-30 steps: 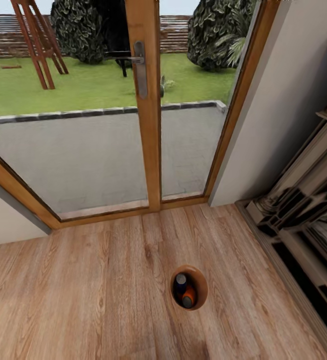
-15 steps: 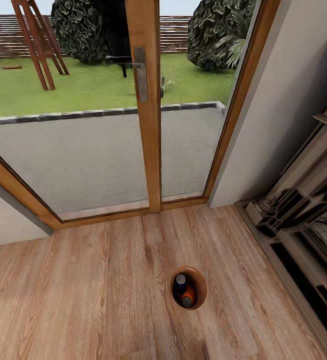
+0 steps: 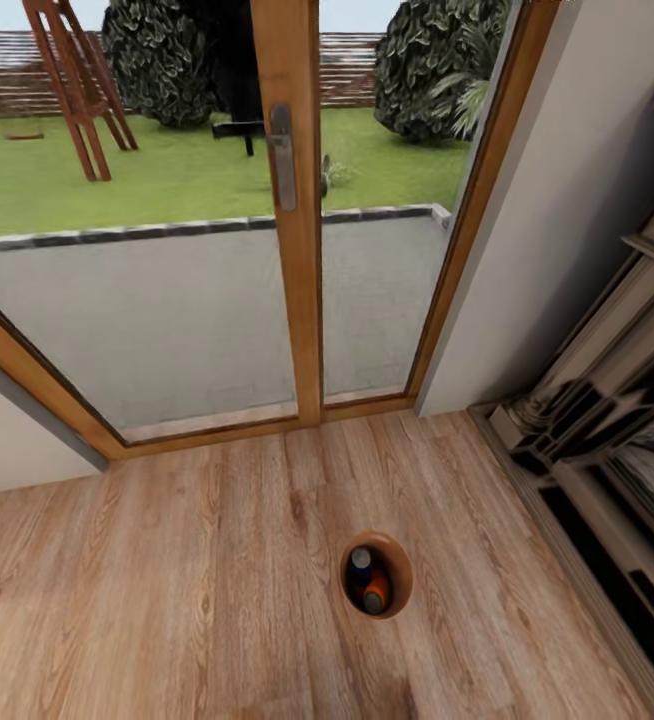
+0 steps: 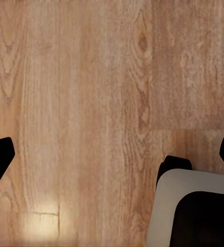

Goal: Put the three can of soda from the living room inside the tash can in the kitchen.

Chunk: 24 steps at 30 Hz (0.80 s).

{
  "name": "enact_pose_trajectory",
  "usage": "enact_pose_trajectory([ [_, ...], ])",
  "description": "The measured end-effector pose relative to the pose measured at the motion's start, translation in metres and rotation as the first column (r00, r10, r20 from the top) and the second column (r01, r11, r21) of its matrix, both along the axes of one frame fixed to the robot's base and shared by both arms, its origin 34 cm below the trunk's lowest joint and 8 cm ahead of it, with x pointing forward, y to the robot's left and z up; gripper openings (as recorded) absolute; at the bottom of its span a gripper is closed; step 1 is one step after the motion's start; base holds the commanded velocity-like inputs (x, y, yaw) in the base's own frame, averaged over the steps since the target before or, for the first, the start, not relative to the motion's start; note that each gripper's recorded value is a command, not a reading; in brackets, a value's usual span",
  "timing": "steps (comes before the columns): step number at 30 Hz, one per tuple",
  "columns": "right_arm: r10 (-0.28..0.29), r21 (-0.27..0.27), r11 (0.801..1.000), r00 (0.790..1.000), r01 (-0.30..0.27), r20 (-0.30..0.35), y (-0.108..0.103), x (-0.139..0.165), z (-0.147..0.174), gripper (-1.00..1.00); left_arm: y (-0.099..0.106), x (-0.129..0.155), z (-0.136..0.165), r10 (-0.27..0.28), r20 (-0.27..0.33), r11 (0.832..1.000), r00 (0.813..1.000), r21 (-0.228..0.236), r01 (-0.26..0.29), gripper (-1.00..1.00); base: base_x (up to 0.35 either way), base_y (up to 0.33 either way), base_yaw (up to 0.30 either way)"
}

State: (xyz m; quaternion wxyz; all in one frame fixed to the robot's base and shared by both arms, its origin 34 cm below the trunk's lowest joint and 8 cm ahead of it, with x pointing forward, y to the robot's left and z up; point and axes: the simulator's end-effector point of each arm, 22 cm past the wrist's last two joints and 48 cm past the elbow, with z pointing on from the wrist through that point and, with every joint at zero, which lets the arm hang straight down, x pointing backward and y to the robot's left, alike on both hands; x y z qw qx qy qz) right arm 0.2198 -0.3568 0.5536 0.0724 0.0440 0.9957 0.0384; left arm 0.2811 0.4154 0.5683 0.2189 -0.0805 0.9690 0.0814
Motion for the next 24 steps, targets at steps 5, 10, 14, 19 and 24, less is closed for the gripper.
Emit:
enact_pose_trajectory([
  [5, 0.0, 0.001, 1.0, 1.0, 0.0, 0.0, 0.001, -0.001, 0.005, 1.0, 0.0, -0.001, 0.006, -0.001, 0.0, 1.0, 1.0, -0.001, 0.001, 1.0, 0.0, 0.0, 0.0],
  [10, -0.001, 0.001, 1.0, 1.0, 0.001, 0.001, 0.001, -0.002, 0.011, 1.0, 0.0, -0.003, 0.011, -0.001, 0.0, 1.0, 1.0, -0.001, 0.001, 1.0, 0.0, 0.0, 0.0],
  [14, -0.005, -0.002, 1.0, 1.0, 0.005, 0.004, -0.001, -0.002, 0.015, 1.0, 0.0, -0.004, 0.015, -0.001, 0.0, 1.0, 1.0, -0.001, 0.001, 1.0, 0.0, 0.0, 0.0],
  [19, -0.009, -0.003, 1.0, 1.0, 0.009, 0.005, 0.0, -0.003, 0.02, 1.0, 0.0, -0.005, 0.02, -0.001, -0.001, 1.0, 1.0, -0.001, 0.001, 1.0, 0.0, 0.0, 0.0],
  [24, -0.009, -0.004, 1.0, 1.0, 0.009, 0.007, -0.001, -0.004, 0.025, 1.0, 0.0, -0.007, 0.025, 0.0, -0.001, 1.0, 1.0, -0.001, 0.0, 1.0, 0.0, 0.0, 0.0],
])
